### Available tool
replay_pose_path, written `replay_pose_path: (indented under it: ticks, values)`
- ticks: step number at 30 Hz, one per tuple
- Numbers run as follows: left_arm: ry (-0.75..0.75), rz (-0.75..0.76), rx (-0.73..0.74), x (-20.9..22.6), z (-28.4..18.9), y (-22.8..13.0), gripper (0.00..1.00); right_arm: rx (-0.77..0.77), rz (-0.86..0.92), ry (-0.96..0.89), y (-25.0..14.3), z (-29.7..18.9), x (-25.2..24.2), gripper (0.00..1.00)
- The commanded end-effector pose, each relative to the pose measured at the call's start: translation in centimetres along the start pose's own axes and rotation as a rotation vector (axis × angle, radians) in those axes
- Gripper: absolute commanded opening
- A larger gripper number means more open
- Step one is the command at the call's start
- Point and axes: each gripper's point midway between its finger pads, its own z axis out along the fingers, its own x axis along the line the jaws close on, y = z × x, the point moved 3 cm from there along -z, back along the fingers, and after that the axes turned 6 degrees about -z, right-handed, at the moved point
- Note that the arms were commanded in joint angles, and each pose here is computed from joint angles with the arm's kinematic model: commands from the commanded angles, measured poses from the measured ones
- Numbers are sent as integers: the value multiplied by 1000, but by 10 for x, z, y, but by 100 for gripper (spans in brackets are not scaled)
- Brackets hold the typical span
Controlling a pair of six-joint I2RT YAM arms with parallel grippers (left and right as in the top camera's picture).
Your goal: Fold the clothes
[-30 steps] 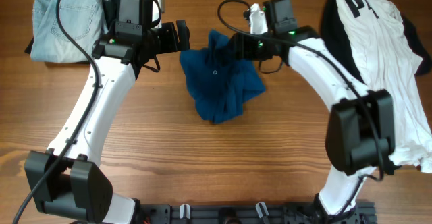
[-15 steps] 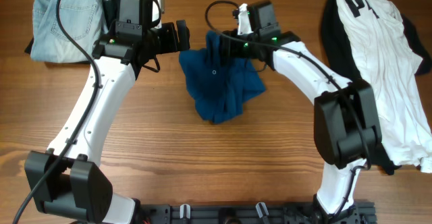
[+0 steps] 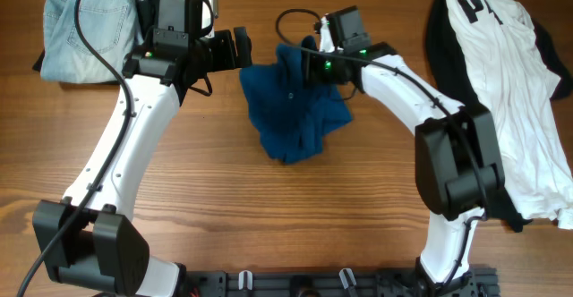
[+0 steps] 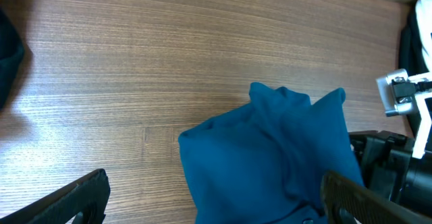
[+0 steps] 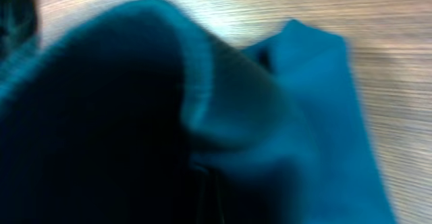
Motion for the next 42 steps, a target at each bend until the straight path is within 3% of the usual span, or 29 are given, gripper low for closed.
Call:
replay_pose_path:
  ticks: [1, 5, 11, 20, 21, 22, 25, 28, 30, 32, 35, 38, 42]
  values:
    - [14, -16, 2, 3, 5, 1, 100, -42, -14, -35, 16, -38, -13, 4]
    - [12, -15, -2, 3, 5, 2, 100, -45, -24, -71, 18, -77, -26, 4]
    - [13, -16, -1, 3, 5, 1, 100, 23, -8, -132, 5, -88, -54, 4]
    - [12, -15, -1, 3, 5, 1, 100, 177, 93, -406, -31, -117, -122, 4]
    - [12, -16, -1, 3, 5, 1, 100, 180, 95, -408, -31, -118, -125, 13]
    - [12, -15, -1, 3, 5, 1, 100, 182, 97, -409, -31, -120, -128, 32]
    - [13, -15, -1, 3, 5, 1, 100, 168, 102, -411, -28, -125, -135, 59]
    - [13, -15, -1, 3, 5, 1, 100, 105, -62, -180, -6, -134, -100, 72]
    - [20, -15, -5, 4, 5, 2, 100, 8, -198, 64, 11, -141, -46, 69]
    - [37, -16, -12, 7, 5, 3, 100, 14, -264, 95, 9, -130, -22, 60]
    - [40, -16, -13, 7, 5, 3, 100, 84, -361, 88, -8, -96, 10, 57]
    - [42, -16, -8, 7, 5, 2, 100, 141, -347, 22, -18, -53, 7, 56]
    - [52, -19, 15, 10, 5, -3, 100, 191, -255, -62, -26, 9, -40, 56]
